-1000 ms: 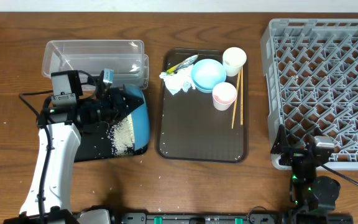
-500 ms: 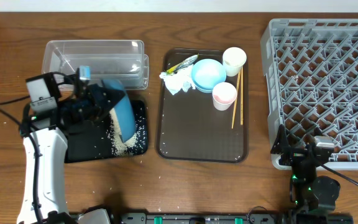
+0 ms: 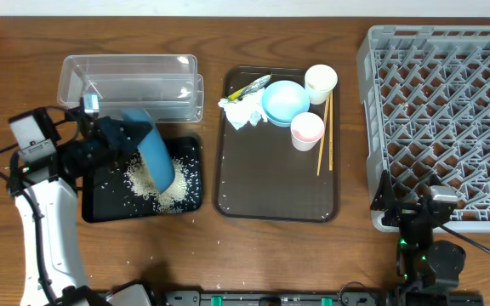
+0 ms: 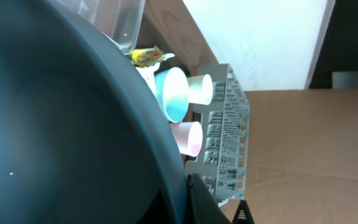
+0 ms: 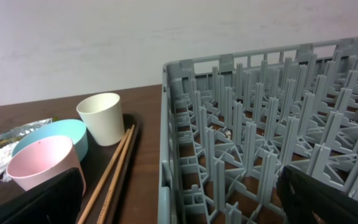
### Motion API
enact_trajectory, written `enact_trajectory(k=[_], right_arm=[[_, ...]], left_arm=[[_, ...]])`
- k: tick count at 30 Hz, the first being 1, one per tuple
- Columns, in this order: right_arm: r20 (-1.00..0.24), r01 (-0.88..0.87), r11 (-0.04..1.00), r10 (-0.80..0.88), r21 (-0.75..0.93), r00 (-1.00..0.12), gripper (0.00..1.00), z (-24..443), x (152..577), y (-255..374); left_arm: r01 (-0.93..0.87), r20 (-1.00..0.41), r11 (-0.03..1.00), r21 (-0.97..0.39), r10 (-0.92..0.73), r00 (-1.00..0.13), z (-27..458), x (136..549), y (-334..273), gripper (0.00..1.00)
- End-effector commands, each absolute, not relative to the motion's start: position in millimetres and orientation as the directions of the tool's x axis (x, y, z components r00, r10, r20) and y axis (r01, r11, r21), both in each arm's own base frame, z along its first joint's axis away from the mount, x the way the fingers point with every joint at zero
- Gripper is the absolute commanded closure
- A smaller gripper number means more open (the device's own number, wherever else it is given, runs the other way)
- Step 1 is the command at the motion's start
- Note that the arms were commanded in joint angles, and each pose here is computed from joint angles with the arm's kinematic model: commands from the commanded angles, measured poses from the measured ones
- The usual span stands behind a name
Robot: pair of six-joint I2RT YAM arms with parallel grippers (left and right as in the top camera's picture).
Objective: Sort waste into correct bins and load items into the dishwasher rack
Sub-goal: 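Tilt the blue plate with the left gripper to dump rice onto black tray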
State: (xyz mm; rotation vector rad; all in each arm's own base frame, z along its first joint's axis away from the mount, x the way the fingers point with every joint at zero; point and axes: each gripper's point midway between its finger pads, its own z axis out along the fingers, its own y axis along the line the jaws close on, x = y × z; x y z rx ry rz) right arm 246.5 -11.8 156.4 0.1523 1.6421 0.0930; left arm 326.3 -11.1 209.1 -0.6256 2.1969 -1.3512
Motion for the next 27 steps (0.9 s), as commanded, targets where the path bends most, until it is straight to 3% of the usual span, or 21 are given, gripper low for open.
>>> enact_trajectory(k=[1,11,18,21,24,27], right_arm=[[-0.984,0.012,0.987,0.160,0.160,-0.077,0.01,156.0,246.4,-4.3],[-0.984,0.012,0.987,0.160,0.160,-0.077,0.01,156.0,246.4,-4.3],[-0.984,0.011,0.987,0.160,0.160,-0.077,0.01,156.0,246.4,-4.2],[-0.984,0.011,0.987,0.160,0.160,-0.077,0.01,156.0,246.4,-4.2],[-0.984,0.012,0.987,0.160,0.160,-0.077,0.01,156.0,246.4,-4.3],[-0.984,0.012,0.987,0.160,0.160,-0.077,0.01,156.0,246.4,-4.3]], left_arm=[[-0.119,-0.132,0.345,-0.931,-0.621,-0.772,220.8,318.8,-7.0,0.94],[-0.030,-0.096,0.191,-0.981,-0.614,-0.783,249.9,307.5,-1.1,0.94],[-0.008,-0.080,0.144,-0.989,-0.595,-0.799,257.5,303.0,-5.6,0.94],[-0.019,-0.091,0.172,-0.985,-0.607,-0.790,252.9,305.0,-2.7,0.94],[-0.055,-0.005,0.084,-0.995,-0.588,-0.809,258.2,295.6,-10.6,0.94],[-0.039,-0.053,0.141,-0.989,-0.598,-0.800,251.8,297.1,-7.7,0.94]])
